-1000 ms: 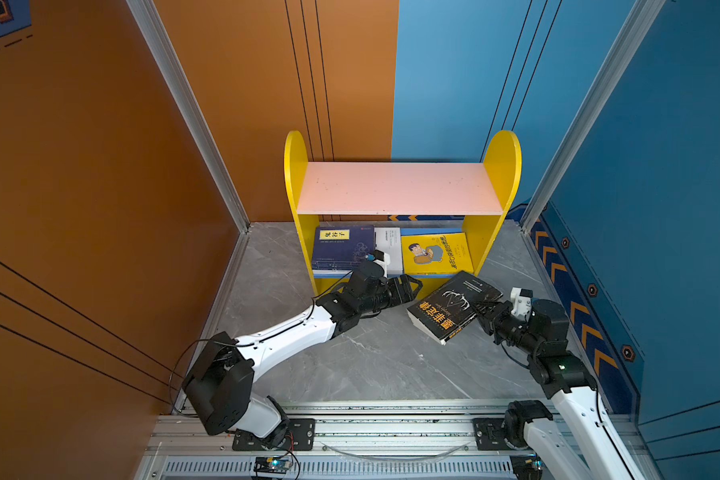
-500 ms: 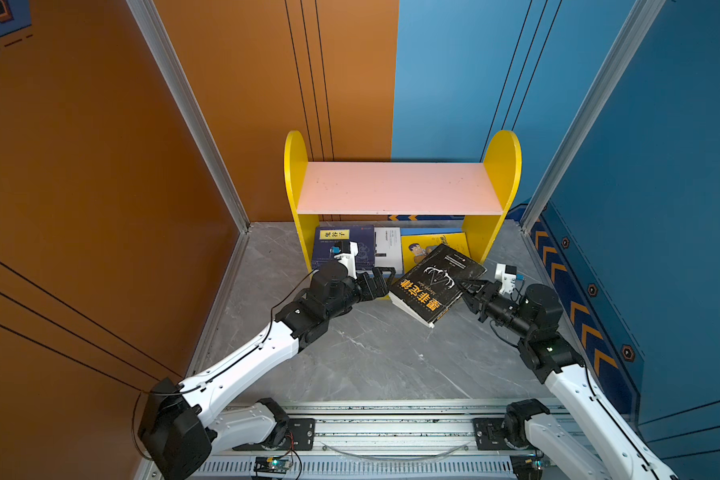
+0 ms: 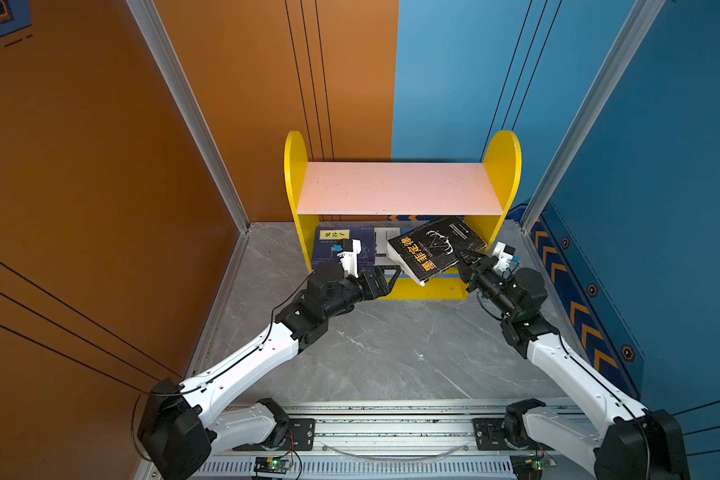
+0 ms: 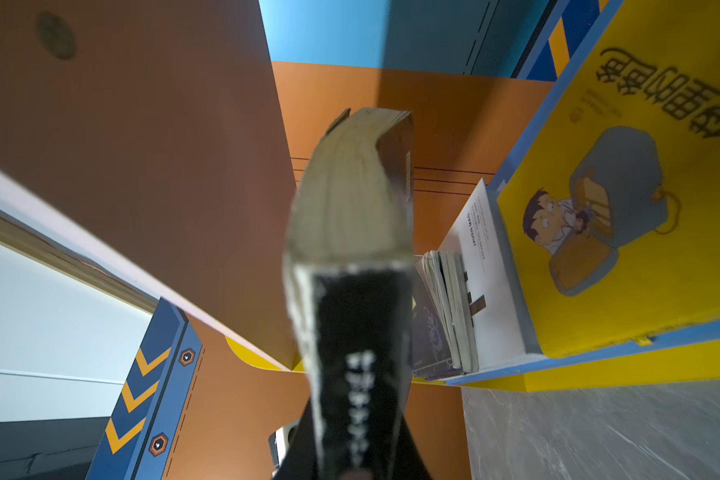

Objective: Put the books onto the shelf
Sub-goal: 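Lift the black book with both grippers and carry it into the lower shelf, then lower the black book onto the yellow book with left gripper while right releases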

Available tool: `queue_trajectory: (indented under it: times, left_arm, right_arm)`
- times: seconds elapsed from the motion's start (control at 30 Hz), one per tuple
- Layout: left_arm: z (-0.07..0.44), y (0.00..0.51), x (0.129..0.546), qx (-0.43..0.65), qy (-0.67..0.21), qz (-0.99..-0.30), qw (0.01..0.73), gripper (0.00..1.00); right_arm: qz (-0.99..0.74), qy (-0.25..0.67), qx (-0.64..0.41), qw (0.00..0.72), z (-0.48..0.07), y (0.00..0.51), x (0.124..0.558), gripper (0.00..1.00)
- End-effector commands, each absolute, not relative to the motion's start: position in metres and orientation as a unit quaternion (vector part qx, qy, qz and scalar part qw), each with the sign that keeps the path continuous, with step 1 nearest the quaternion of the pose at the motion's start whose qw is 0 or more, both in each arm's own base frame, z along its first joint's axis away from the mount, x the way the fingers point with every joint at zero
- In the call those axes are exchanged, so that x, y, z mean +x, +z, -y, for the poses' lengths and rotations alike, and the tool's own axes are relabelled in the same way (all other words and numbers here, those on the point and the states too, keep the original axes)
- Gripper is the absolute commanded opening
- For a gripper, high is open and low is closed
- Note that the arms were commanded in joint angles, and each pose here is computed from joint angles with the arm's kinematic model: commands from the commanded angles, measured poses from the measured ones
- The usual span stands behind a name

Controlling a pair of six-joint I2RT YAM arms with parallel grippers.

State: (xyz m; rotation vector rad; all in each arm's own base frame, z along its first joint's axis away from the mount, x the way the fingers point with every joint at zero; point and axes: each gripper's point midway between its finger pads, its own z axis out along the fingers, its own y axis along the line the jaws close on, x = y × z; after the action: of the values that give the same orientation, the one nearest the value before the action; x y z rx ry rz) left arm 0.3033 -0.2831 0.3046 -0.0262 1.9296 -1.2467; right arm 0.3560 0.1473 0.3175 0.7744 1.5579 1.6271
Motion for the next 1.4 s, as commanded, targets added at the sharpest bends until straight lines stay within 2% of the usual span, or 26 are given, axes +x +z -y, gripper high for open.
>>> queue_trajectory:
  times: [0.0, 0.2, 0.5, 0.67, 0.83, 0.97, 1.07, 1.17, 1.23, 1.37]
  left_arm:
    - [0.294, 0.32, 0.303, -0.007, -0.545, -0.739, 0.396, 0.98]
    - [0.304, 0.327, 0.315, -0.017, -0.565, -0.728, 0.388, 0.98]
    - [0.327, 0.333, 0.339, -0.043, -0.626, -0.697, 0.346, 0.99]
    - [0.336, 0.33, 0.346, -0.051, -0.641, -0.691, 0.33, 0.87]
    - [0.339, 0.342, 0.351, -0.038, -0.642, -0.683, 0.346, 0.62]
    - [0.34, 0.331, 0.362, -0.03, -0.618, -0.707, 0.342, 0.41]
    - [0.34, 0.325, 0.371, -0.022, -0.616, -0.713, 0.335, 0.3]
    - [0.34, 0.319, 0.381, -0.012, -0.614, -0.72, 0.323, 0.21]
    - [0.341, 0.316, 0.386, -0.003, -0.613, -0.723, 0.318, 0.19]
    - [0.346, 0.308, 0.393, 0.026, -0.594, -0.741, 0.311, 0.19]
  right_arm:
    - [-0.528, 0.673, 0.264, 0.445, -0.141, 0.382, 0.354, 0.05]
    - [-0.526, 0.657, 0.267, 0.47, -0.142, 0.383, 0.36, 0.05]
    - [-0.509, 0.678, 0.268, 0.458, -0.149, 0.382, 0.369, 0.05]
    - [-0.495, 0.68, 0.269, 0.469, -0.149, 0.38, 0.37, 0.04]
    - [-0.503, 0.659, 0.271, 0.489, -0.149, 0.374, 0.37, 0.05]
    - [-0.518, 0.651, 0.26, 0.489, -0.154, 0.37, 0.371, 0.05]
    - [-0.539, 0.639, 0.262, 0.482, -0.156, 0.361, 0.373, 0.07]
    - [-0.573, 0.619, 0.266, 0.465, -0.158, 0.346, 0.375, 0.14]
    - [-0.596, 0.601, 0.27, 0.459, -0.156, 0.336, 0.375, 0.2]
    - [-0.652, 0.533, 0.285, 0.459, -0.14, 0.313, 0.368, 0.44]
